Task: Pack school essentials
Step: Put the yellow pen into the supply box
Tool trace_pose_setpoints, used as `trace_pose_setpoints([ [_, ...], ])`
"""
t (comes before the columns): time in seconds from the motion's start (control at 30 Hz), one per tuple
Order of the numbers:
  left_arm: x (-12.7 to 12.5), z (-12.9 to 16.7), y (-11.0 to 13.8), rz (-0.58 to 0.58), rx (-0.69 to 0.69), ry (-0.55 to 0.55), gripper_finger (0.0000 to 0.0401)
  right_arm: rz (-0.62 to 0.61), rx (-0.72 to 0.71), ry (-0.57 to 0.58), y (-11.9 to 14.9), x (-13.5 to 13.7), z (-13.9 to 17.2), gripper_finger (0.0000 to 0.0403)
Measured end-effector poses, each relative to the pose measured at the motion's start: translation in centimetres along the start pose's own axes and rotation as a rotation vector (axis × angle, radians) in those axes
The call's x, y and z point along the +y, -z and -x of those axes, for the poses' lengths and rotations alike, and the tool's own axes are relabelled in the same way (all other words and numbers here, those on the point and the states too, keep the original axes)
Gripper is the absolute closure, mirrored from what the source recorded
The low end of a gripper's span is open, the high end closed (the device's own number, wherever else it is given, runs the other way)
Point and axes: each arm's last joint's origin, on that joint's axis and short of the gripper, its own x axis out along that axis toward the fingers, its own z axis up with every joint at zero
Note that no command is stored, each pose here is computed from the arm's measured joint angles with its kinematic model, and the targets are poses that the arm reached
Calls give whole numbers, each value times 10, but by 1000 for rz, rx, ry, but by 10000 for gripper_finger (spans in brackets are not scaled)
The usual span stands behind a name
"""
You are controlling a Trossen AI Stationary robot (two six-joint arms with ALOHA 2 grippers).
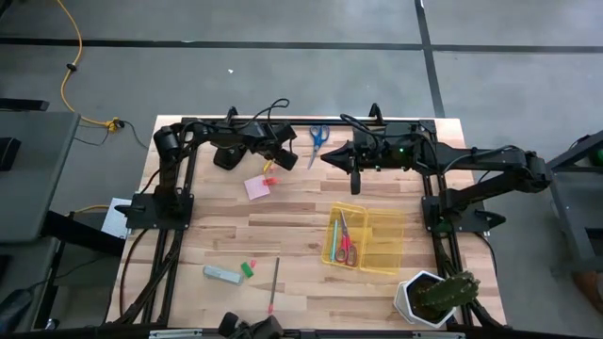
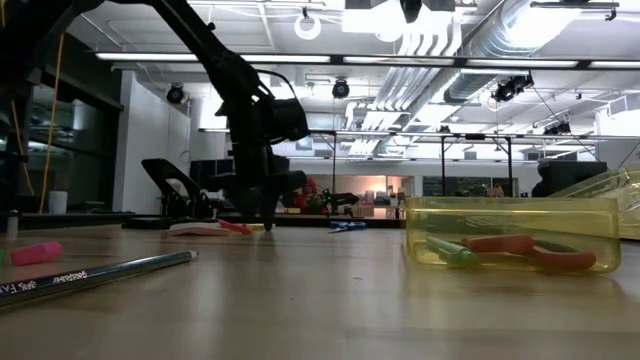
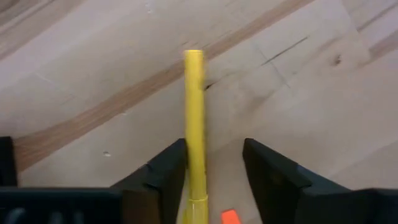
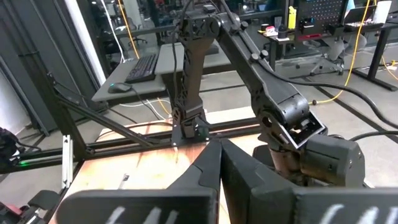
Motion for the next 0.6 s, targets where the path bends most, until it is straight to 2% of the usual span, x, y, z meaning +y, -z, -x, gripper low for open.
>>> trace_pose_setpoints([
  [0.27,-1,-1,1,-78,12,20,383,-1,19,1,2,0,0,403],
  [0.33,-1,-1,1,-87,15,24,391,-2,27,2,3,0,0,403],
  [0.5,1,10,0,-153,-6,32,380,-2,34,0,3,0,0,403],
  [0.6,7,35,-5,-175,-72,60,389,5,35,0,3,0,0,403],
])
